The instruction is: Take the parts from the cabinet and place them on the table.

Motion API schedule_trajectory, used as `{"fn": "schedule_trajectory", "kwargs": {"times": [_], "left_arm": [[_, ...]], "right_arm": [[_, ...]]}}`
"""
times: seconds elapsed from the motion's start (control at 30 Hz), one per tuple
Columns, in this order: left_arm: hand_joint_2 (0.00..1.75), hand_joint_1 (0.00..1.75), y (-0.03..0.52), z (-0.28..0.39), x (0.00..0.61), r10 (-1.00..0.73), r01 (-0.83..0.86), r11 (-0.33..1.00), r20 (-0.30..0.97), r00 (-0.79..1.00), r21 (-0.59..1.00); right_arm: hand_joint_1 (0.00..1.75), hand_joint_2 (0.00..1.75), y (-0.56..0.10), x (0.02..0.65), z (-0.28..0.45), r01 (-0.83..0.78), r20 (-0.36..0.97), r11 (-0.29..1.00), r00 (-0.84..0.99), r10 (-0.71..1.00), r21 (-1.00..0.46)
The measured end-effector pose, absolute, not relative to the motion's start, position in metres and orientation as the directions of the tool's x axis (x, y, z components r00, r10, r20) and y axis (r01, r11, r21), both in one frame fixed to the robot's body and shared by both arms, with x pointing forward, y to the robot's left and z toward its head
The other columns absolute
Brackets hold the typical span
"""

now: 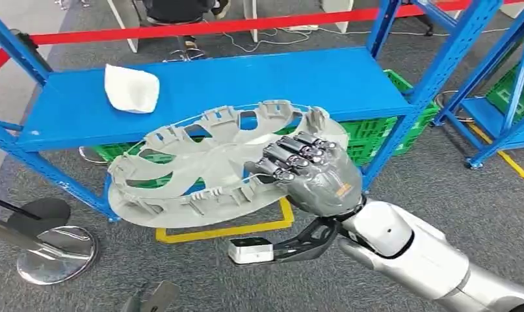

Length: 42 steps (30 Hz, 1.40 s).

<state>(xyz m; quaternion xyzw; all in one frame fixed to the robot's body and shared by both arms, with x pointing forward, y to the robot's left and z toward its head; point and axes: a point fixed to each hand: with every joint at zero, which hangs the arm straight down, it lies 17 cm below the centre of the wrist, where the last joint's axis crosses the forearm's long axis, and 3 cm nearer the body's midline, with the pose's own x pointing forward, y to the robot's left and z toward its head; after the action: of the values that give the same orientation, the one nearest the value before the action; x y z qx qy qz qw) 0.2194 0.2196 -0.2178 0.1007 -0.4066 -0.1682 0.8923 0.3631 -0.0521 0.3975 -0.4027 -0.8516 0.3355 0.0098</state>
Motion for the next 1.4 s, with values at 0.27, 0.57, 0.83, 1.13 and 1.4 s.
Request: {"fn": "schedule_trajectory", "kwargs": {"times": [0.27, 0.57, 0.83, 1.13, 1.4], "left_arm": [[1.75, 0.00, 0.2165, -0.2184, 0.2173, -0.377, 0.218, 0.925, 0.691, 0.617, 0.310], [1.75, 0.00, 0.2161, -0.2188, 0.2158, -0.376, 0.217, 0.926, 0.690, 0.619, 0.309], [1.75, 0.00, 0.2161, -0.2205, 0.2120, -0.376, 0.222, 0.926, 0.684, 0.625, 0.307], [1.75, 0.00, 0.2151, -0.2210, 0.2104, -0.377, 0.224, 0.926, 0.683, 0.625, 0.305], [1.75, 0.00, 0.2153, -0.2204, 0.2121, -0.377, 0.223, 0.926, 0.685, 0.624, 0.306]], "right_arm": [[1.75, 1.75, -0.0531, 0.3631, 0.3939, 0.680, -0.253, 0.446, -0.672, 0.696, -0.583], [1.75, 1.75, -0.0529, 0.3633, 0.3943, 0.675, -0.247, 0.449, -0.676, 0.694, -0.585], [1.75, 1.75, -0.0500, 0.3654, 0.3905, 0.646, -0.225, 0.458, -0.696, 0.682, -0.611], [1.75, 1.75, -0.0490, 0.3631, 0.3935, 0.636, -0.220, 0.472, -0.709, 0.670, -0.610], [1.75, 1.75, -0.0479, 0.3628, 0.3910, 0.632, -0.219, 0.470, -0.711, 0.668, -0.616]]}}
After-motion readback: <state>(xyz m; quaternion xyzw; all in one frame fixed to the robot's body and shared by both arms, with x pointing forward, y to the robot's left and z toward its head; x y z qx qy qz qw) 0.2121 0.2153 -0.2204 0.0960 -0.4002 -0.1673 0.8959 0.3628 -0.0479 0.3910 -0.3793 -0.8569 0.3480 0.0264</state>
